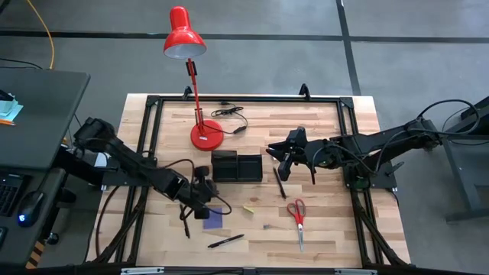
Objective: Pick and place office supplies into organizer
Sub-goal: Put the pink binder clip into the desk organizer
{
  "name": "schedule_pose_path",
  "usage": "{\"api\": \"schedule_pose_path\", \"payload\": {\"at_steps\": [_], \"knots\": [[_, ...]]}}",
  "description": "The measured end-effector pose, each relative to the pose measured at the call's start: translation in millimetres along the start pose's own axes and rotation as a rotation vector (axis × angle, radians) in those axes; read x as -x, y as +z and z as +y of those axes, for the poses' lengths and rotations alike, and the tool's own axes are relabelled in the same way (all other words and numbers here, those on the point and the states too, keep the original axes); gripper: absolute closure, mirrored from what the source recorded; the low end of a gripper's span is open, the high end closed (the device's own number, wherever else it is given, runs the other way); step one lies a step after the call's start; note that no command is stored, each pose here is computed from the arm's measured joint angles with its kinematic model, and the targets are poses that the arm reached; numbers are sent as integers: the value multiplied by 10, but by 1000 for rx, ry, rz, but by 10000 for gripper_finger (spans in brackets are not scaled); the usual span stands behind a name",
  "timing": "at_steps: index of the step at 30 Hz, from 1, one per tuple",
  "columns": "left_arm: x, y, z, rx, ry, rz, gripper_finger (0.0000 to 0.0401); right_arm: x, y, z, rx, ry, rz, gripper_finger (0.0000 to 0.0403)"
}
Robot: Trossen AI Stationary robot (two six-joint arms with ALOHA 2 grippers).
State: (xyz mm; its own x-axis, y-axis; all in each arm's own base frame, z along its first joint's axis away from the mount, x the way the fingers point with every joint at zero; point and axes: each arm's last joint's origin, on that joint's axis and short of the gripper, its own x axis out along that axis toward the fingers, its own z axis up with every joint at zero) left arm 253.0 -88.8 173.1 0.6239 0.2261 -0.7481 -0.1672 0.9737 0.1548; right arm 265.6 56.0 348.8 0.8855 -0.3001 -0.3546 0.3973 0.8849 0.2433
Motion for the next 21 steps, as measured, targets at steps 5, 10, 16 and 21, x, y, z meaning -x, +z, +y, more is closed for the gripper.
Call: {"api": "schedule_pose_path", "payload": {"at_steps": [5,10,16,21], "knots": [[49,116,54,-41,89,-33,401,0,23,12,-8,11,-21,322],[-21,156,224,-29,140,-8,401,1,39,21,-18,19,-36,322],[-100,197,408,-32,147,20,401,2,41,21,-18,20,-38,322],[-120,211,466,-50,159,24,401,2,41,21,-18,20,-37,322]]}}
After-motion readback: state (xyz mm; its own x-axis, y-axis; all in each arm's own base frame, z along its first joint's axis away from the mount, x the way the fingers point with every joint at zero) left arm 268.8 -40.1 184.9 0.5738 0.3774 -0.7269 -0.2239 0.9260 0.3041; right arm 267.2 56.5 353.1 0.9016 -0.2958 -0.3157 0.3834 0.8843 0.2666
